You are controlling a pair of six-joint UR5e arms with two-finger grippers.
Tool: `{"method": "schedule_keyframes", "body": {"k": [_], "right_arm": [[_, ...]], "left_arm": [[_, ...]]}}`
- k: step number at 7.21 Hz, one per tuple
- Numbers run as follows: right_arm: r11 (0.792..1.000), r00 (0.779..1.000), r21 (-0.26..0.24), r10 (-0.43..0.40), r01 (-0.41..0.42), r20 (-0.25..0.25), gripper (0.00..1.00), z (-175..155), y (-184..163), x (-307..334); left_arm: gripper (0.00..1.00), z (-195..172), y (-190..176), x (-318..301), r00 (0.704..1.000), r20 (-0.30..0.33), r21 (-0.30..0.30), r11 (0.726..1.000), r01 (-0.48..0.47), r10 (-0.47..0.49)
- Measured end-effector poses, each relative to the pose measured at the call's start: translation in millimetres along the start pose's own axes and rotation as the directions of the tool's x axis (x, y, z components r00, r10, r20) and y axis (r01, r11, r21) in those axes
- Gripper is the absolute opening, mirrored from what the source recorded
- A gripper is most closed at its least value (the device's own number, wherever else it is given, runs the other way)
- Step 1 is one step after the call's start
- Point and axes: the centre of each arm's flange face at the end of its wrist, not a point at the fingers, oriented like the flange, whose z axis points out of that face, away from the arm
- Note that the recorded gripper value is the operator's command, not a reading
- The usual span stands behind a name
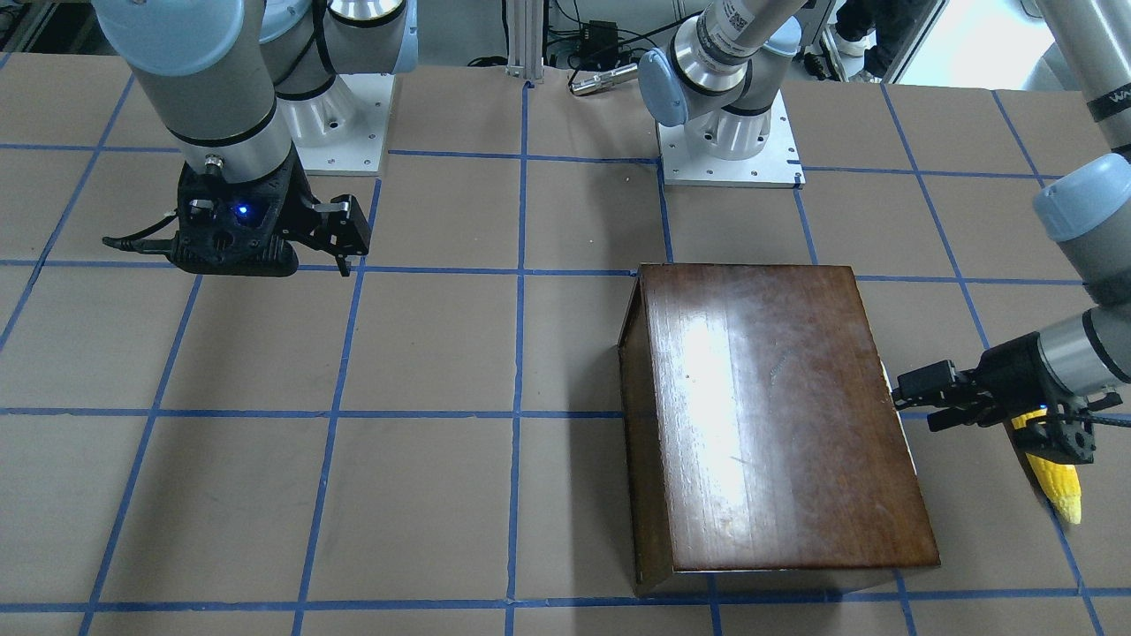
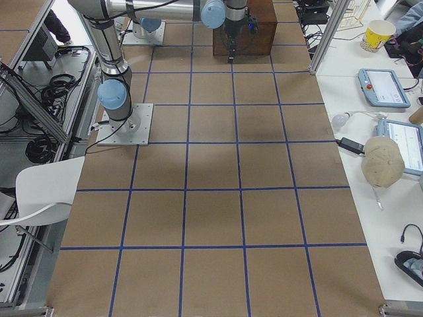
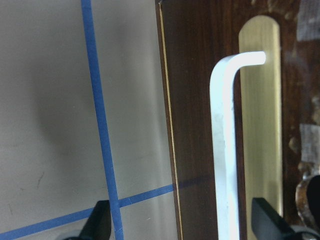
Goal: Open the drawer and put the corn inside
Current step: 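Lower the left gripper to the white drawer handle and grasp it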
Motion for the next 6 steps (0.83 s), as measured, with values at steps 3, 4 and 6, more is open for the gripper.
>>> {"method": "schedule_keyframes", "body": {"k": [3, 4, 6], "right_arm": [[1.000, 1.000, 0.000, 0.000, 0.000, 0.000, 1.00, 0, 0, 0], [1.000, 1.000, 0.000, 0.000, 0.000, 0.000, 1.00, 0, 0, 0], [1.000, 1.000, 0.000, 0.000, 0.000, 0.000, 1.00, 0, 0, 0]], "left_arm": [[1.00, 9, 2, -3, 1.000, -0.011, -0.013, 1.000, 0.006, -0.007], [1.00, 11, 2, -4, 1.000, -0.013, -0.016, 1.000, 0.008, -0.008], [1.00, 15, 1, -7, 1.000, -0.016, -0.021, 1.000, 0.010, -0.011]]}}
